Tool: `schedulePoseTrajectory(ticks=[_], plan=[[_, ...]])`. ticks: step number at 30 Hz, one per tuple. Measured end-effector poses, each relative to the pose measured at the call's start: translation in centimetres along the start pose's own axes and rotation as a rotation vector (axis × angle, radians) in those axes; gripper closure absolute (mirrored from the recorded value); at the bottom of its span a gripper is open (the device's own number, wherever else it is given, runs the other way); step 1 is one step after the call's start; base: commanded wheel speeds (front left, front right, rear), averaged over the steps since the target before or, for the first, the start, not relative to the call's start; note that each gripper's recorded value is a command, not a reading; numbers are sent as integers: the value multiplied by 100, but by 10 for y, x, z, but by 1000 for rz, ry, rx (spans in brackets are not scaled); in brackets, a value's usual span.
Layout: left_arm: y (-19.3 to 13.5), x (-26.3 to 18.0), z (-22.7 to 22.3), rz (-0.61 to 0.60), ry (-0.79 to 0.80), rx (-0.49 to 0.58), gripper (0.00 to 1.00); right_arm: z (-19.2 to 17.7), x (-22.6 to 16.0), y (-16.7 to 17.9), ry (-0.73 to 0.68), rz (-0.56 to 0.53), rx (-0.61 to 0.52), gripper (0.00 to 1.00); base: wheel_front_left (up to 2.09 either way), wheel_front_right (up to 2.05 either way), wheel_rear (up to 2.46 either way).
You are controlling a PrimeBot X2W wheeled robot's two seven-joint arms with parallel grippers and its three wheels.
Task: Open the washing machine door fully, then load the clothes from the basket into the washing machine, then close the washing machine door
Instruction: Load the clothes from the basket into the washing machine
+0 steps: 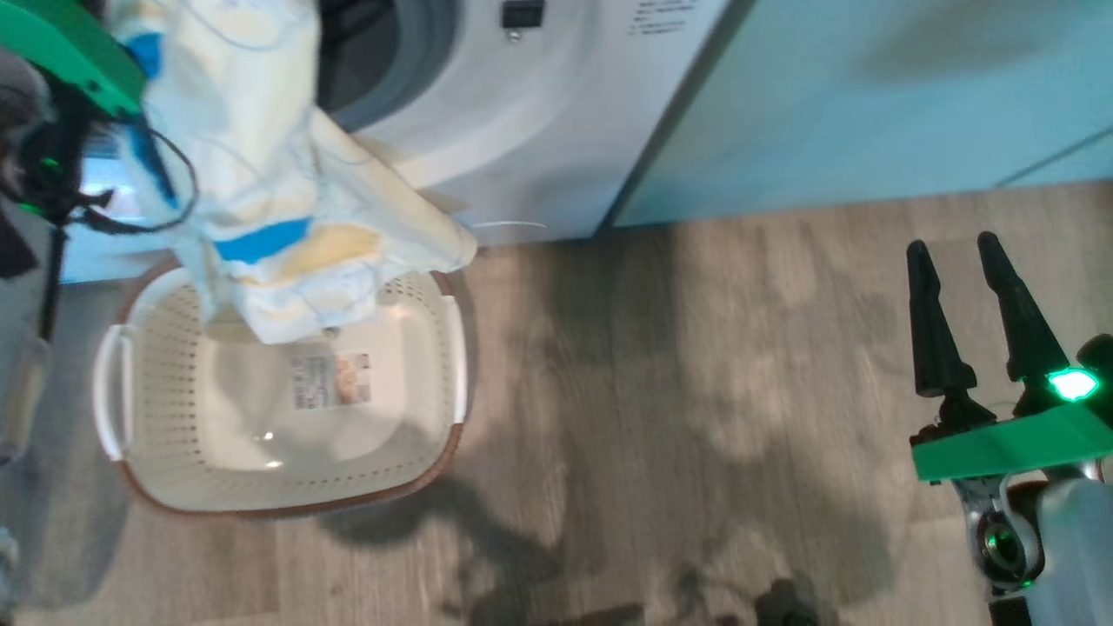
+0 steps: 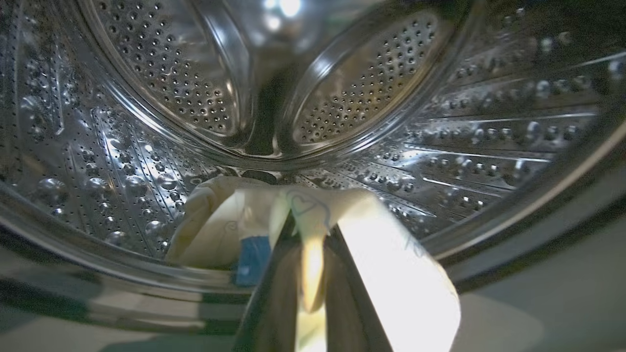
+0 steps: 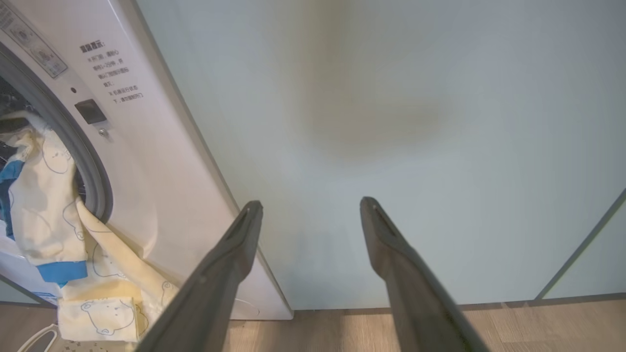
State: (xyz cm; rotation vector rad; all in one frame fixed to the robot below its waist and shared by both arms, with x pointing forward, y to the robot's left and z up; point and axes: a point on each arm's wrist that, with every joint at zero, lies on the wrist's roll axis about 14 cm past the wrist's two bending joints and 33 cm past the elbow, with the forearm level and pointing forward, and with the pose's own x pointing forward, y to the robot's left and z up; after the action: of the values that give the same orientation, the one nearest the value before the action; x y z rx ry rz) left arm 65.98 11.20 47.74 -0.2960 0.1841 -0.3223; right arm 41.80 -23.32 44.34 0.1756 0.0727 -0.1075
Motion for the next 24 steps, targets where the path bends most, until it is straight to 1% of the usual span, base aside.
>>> schedulePoseTrajectory(ticks=[5,9,17,20,24], plan=[[2,26,-10,0,-7,-24,100,-10,-5,-17,33,-53,-5,0,0,0,0],[6,47,-13,9,-23,-28,100,-19,-5,-22,60,-69,-15,0,0,0,0],[28,81,-7,68,-101,-26,100,-25,6,-30,71,-93,-6,0,0,0,0],[34,90,-2,84,-154,-4,100,-29,10,-33,81,-98,-9,0,0,0,0],[44,100,-6,113,-182,-8,100,-38,11,-35,104,-102,-16,0,0,0,0]])
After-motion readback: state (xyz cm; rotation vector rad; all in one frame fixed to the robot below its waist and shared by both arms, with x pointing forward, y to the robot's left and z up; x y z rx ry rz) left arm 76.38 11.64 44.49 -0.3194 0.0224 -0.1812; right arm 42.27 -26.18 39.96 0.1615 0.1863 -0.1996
